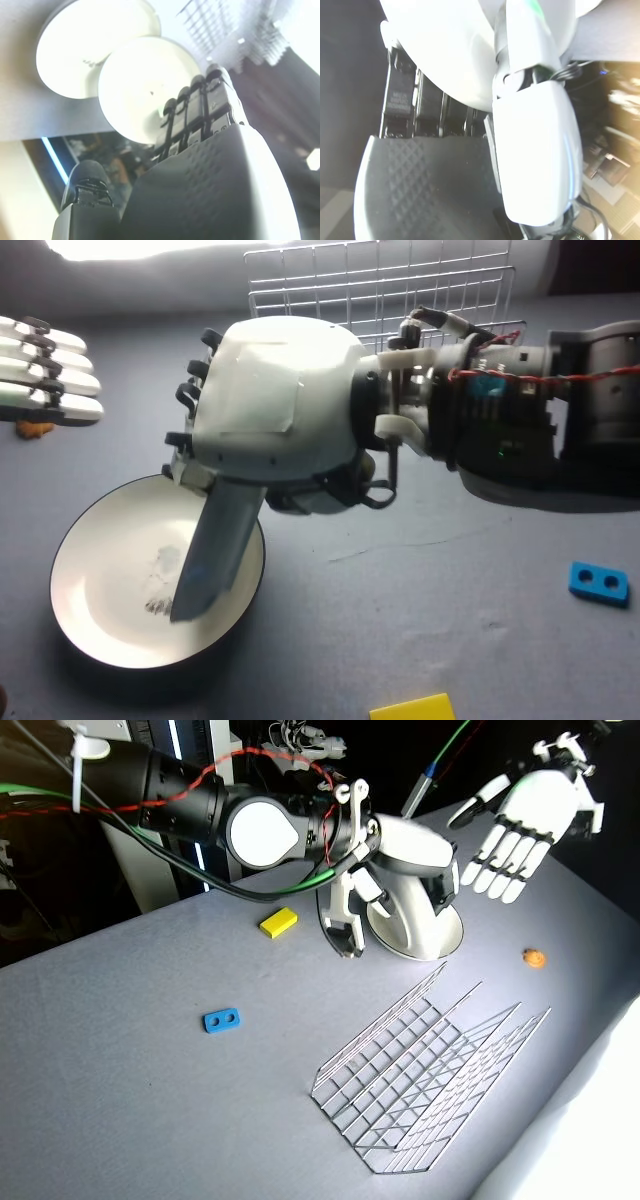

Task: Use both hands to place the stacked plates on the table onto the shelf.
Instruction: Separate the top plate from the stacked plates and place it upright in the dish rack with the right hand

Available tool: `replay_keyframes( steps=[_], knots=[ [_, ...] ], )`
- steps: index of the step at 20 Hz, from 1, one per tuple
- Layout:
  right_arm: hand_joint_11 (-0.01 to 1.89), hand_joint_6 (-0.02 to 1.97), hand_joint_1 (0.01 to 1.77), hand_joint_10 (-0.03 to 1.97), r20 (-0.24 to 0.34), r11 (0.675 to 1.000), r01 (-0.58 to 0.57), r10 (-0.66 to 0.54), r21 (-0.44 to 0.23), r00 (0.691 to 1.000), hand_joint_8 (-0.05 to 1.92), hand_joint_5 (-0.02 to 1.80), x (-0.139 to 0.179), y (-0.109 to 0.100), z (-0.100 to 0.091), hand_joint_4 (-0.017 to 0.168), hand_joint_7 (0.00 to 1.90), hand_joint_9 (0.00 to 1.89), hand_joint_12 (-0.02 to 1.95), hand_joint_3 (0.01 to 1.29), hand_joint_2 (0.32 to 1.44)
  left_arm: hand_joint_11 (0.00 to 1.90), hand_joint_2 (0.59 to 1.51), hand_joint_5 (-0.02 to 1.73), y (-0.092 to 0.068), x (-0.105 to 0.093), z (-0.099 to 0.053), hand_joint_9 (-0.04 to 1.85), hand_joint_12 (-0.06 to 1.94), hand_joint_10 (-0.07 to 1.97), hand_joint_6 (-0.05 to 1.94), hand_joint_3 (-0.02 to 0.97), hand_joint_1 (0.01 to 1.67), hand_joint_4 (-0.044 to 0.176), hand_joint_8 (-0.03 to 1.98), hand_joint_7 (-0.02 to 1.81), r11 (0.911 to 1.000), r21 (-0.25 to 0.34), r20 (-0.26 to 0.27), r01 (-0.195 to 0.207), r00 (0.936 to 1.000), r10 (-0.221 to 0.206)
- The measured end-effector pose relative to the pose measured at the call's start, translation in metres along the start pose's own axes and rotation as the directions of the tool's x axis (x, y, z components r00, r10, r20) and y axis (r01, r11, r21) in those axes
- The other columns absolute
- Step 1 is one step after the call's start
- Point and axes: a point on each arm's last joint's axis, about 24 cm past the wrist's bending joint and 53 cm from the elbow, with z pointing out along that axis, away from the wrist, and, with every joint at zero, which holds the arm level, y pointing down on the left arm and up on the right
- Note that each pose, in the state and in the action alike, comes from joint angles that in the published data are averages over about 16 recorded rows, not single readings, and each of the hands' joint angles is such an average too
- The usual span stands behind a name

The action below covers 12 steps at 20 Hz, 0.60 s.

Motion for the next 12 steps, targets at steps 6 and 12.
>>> replay_keyframes(
  steps=[6, 12],
  knots=[
    [0.81, 1.04, 1.34, 1.10, 0.073, 0.998, -0.056, 0.057, -0.014, 0.996, 0.79, 0.90, -0.036, 0.004, -0.015, -0.002, 1.01, 1.00, 1.11, 0.01, 0.98, 0.01, 1.162, 0.02, 0.017, -0.008, -0.021, 0.02, 0.01, 0.01, 0.02, 0.016, 0.01, 0.003, -0.01, 0.03, 0.9979, -0.062, 0.019, 0.022, 0.9996, -0.020],
    [0.80, 1.04, 1.34, 1.11, 0.153, 0.976, -0.211, 0.215, -0.047, 0.965, 0.79, 0.90, -0.079, -0.005, -0.033, -0.002, 1.02, 1.00, 1.13, 0.01, 0.98, 0.01, 1.162, 0.02, 0.026, -0.009, -0.029, 0.02, 0.01, 0.01, 0.02, 0.016, 0.01, 0.004, -0.01, 0.03, 0.9952, -0.094, 0.023, 0.030, 0.9994, -0.028]
  ],
)
